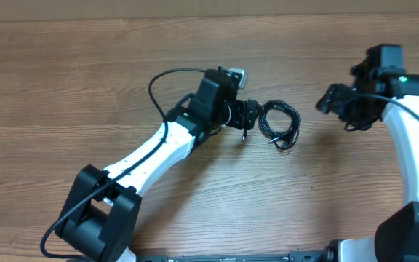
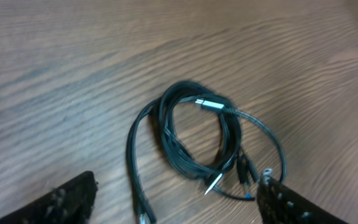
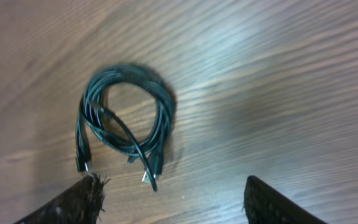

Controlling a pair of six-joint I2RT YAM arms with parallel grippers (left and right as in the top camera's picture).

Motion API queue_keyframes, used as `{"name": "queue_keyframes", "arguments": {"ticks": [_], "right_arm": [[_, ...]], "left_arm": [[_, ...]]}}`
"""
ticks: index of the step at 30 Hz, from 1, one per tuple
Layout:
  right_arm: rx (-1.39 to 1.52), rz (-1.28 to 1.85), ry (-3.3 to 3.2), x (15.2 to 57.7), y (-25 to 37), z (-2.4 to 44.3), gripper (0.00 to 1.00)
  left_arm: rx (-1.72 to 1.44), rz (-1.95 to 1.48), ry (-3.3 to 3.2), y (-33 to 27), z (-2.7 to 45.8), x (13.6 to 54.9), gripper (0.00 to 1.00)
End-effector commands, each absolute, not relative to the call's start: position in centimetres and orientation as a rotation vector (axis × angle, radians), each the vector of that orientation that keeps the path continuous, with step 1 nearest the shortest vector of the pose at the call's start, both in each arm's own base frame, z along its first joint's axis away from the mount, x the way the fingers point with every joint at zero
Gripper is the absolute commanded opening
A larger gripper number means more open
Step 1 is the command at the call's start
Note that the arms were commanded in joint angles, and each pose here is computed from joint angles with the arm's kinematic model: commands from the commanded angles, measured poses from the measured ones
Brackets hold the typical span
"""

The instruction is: Untangle cables

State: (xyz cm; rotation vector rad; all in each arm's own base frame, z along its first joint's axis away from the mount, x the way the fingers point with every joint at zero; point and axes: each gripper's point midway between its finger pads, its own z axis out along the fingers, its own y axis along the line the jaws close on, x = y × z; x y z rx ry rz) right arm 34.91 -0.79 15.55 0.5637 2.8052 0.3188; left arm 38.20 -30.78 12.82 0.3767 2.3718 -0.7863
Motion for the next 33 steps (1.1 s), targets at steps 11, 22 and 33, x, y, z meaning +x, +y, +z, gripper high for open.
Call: {"name": "queue_keyframes", "arguments": {"ticks": [11, 22, 33], "right_arm": [[0.642, 0.314, 2.703, 35.2, -3.6, 21.8, 0.85], [0.648, 0.315, 2.718, 34.8, -3.5, 21.7, 0.85], [0.650, 0.315, 2.721, 34.7, -3.5, 21.7, 0.85]], "left_arm": [[0.354, -0.583, 2.554, -33.6, 13.8, 41.1, 0.90], [0.343, -0.537, 2.745, -36.9, 4.7, 38.8, 0.81], [0.362, -0.446, 2.807, -36.7, 1.0, 37.9, 0.30]]}}
